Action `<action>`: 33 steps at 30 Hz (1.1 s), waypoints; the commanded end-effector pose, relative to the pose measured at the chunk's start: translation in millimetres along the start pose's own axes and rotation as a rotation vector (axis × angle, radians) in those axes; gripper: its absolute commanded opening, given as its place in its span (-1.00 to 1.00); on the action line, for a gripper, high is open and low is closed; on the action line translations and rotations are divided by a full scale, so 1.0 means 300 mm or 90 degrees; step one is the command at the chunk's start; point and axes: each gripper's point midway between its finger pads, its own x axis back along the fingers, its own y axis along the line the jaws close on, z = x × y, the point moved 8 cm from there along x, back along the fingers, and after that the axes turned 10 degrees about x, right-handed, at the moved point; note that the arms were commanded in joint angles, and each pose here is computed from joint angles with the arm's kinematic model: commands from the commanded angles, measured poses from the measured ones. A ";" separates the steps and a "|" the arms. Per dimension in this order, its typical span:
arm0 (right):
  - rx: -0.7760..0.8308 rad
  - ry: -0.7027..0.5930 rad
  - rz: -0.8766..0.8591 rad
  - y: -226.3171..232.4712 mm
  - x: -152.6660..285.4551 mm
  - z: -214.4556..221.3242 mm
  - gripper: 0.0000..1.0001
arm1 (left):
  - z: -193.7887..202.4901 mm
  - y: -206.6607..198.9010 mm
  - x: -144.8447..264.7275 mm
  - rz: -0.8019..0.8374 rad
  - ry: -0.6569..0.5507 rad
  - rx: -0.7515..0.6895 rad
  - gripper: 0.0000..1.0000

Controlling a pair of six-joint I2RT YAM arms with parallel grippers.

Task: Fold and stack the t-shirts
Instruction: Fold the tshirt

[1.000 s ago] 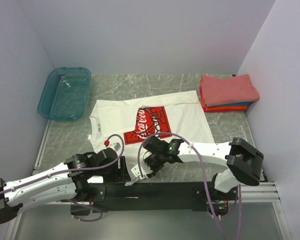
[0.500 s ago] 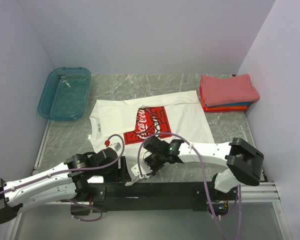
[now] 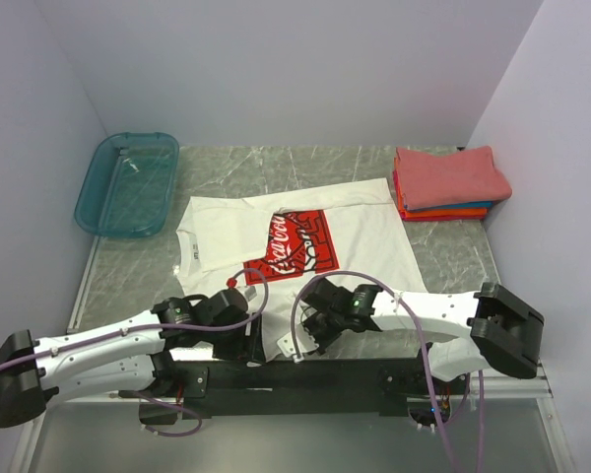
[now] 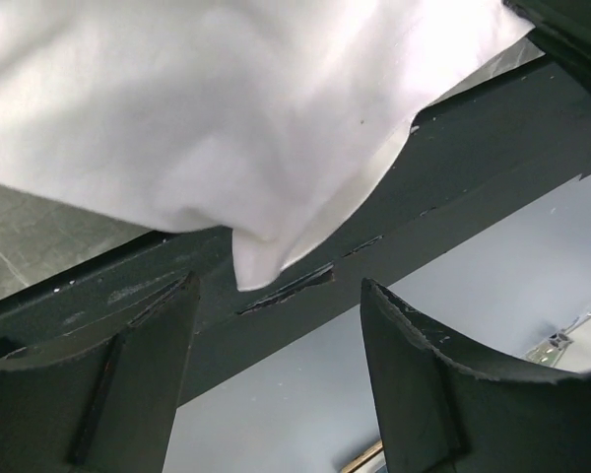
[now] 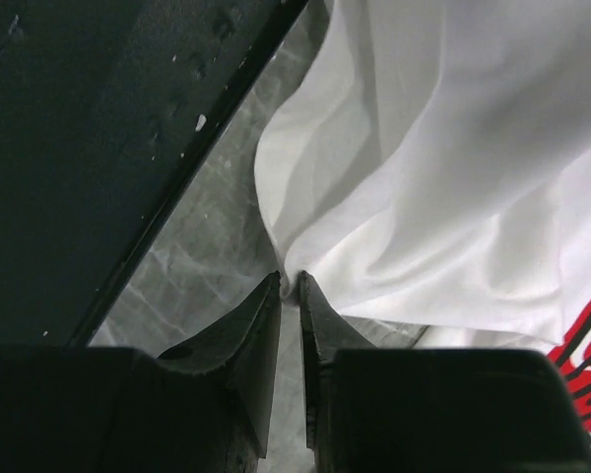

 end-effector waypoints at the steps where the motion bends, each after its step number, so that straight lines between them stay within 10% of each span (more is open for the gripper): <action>1: 0.005 -0.011 0.037 -0.010 0.026 0.006 -0.59 | -0.018 -0.051 0.014 0.021 0.002 -0.047 0.42; 33: 0.015 -0.035 0.110 0.004 0.080 0.097 -0.59 | 0.091 -0.114 -0.017 0.024 -0.028 -0.217 0.43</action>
